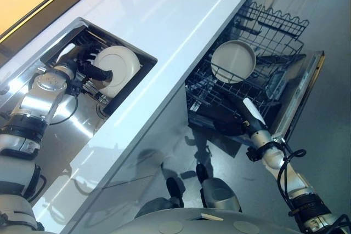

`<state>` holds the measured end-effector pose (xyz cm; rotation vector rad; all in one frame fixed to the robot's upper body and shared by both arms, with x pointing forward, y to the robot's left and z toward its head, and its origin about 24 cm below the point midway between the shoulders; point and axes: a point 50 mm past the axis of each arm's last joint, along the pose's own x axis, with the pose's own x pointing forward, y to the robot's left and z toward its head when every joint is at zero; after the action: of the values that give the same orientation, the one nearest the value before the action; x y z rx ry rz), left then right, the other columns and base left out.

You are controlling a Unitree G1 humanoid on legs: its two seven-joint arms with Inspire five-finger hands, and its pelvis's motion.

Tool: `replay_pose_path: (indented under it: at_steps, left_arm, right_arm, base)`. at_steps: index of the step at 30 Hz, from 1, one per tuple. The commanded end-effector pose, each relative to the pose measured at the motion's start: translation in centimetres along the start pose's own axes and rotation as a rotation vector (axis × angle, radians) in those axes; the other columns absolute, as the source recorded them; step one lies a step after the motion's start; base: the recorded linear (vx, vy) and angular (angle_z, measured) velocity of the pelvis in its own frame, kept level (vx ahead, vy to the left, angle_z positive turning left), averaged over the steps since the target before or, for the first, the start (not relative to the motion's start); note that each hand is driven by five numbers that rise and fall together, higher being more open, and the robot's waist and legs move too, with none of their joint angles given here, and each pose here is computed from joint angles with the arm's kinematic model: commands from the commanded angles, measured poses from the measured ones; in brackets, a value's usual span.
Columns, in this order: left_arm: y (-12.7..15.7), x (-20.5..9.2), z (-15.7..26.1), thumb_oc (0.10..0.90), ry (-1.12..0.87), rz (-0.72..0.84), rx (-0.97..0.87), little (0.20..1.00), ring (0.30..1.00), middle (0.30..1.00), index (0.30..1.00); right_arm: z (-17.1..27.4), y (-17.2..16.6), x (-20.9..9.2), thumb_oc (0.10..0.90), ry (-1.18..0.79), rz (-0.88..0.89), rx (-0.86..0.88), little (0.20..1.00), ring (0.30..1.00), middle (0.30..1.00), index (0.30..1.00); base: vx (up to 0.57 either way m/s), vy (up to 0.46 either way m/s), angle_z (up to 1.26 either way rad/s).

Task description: Pick up plates and place into dishwasher.

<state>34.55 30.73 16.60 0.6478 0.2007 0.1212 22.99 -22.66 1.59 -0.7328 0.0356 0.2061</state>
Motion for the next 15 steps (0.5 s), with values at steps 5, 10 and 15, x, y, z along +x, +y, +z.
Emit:
replay_pose_path:
  at_steps: [5, 10, 15]
  left_arm:
    - [5.2, 0.3, 4.7, 0.8, -0.091, 0.213, -0.009, 0.9, 0.9, 0.9, 0.9]
    - [4.9, 0.7, 4.3, 0.8, -0.054, 0.166, -0.069, 0.9, 0.9, 0.9, 0.9]
    - [3.0, 1.2, 2.8, 0.8, 0.015, -0.018, -0.185, 0.9, 0.9, 0.9, 0.9]
  right_arm:
    - [-4.6, 3.1, -4.4, 0.8, 0.257, 0.157, 0.028, 0.9, 0.9, 0.9, 0.9]
    - [-4.1, 2.5, -3.4, 0.8, 0.236, 0.124, 0.018, 0.9, 0.9, 0.9, 0.9]
    - [-3.7, 2.2, -2.8, 0.8, 0.219, 0.097, 0.021, 0.9, 0.9, 0.9, 0.9]
  base:
    - [-0.06, 0.006, 0.0]
    - [-0.08, 0.024, 0.0]
    - [-0.06, 0.012, 0.04]
